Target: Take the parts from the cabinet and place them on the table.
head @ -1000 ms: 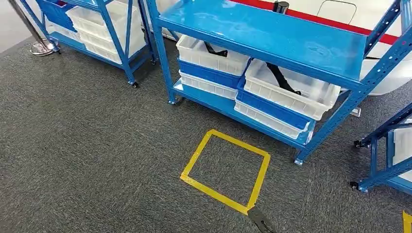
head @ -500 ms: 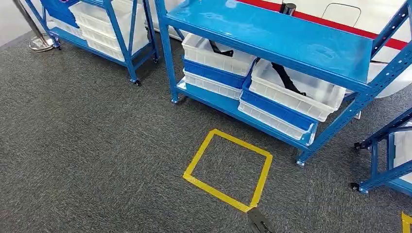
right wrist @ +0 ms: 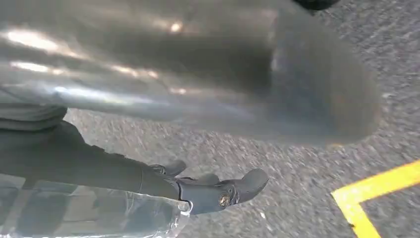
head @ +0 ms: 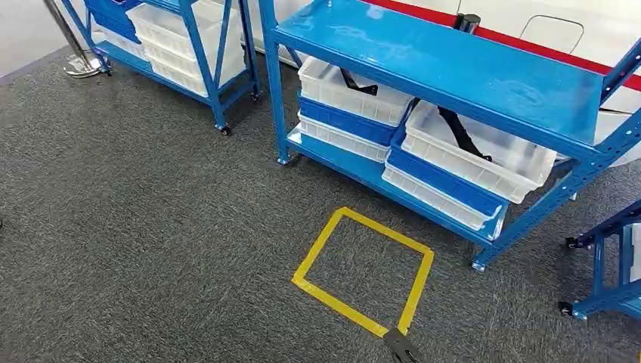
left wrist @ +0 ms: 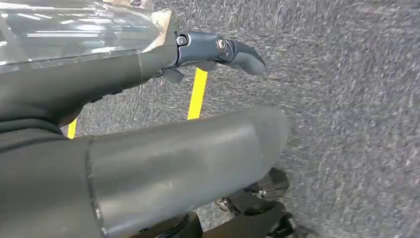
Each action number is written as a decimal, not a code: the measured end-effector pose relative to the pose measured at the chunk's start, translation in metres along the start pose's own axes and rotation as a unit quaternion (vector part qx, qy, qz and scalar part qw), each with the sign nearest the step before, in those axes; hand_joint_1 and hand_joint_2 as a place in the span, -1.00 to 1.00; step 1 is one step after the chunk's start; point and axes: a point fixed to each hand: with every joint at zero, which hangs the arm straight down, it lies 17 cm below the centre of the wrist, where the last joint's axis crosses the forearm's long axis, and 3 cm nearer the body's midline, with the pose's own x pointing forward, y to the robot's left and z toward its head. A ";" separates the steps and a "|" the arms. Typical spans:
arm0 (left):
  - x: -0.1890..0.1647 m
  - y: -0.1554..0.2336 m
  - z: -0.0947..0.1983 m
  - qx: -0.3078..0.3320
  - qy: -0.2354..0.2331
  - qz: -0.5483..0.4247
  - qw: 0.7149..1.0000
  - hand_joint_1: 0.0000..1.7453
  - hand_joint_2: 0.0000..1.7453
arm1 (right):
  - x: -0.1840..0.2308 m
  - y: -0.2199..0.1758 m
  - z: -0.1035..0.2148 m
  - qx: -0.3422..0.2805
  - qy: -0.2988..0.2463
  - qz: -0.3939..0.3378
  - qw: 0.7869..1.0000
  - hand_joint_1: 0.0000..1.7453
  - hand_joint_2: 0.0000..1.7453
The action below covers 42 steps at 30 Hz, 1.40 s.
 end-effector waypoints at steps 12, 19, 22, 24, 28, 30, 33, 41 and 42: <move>-0.003 0.001 0.001 0.005 0.001 -0.001 1.000 -1.00 -1.00 | -0.001 0.000 0.000 -0.001 0.001 0.002 1.000 -1.00 -1.00; -0.019 0.003 0.004 0.005 0.017 -0.013 1.000 -1.00 -1.00 | -0.002 0.009 0.001 0.003 0.002 0.001 1.000 -1.00 -1.00; -0.022 0.003 0.005 0.005 0.022 -0.017 1.000 -1.00 -1.00 | 0.000 0.011 0.001 0.004 0.001 -0.001 1.000 -1.00 -1.00; -0.018 0.005 0.003 0.007 0.018 -0.018 1.000 -1.00 -1.00 | 0.000 0.012 0.001 0.004 0.000 0.000 1.000 -1.00 -1.00; -0.017 0.001 0.003 0.003 0.018 -0.020 1.000 -1.00 -1.00 | -0.010 0.009 0.001 0.002 0.009 -0.004 1.000 -1.00 -1.00; -0.019 -0.001 0.004 0.002 0.020 -0.020 1.000 -1.00 -1.00 | -0.019 0.013 0.001 0.004 0.017 -0.004 1.000 -1.00 -1.00; -0.028 0.007 0.005 0.006 0.026 -0.026 0.999 -1.00 -1.00 | -0.012 0.023 0.002 0.012 0.013 -0.006 1.000 -1.00 -1.00; -0.014 0.006 0.001 0.006 0.016 -0.026 1.000 -1.00 -1.00 | -0.008 0.011 0.001 0.004 0.009 -0.007 1.000 -1.00 -1.00; -0.014 0.005 0.002 0.005 0.016 -0.026 1.000 -1.00 -1.00 | -0.009 0.011 0.001 0.003 0.010 -0.007 1.000 -1.00 -1.00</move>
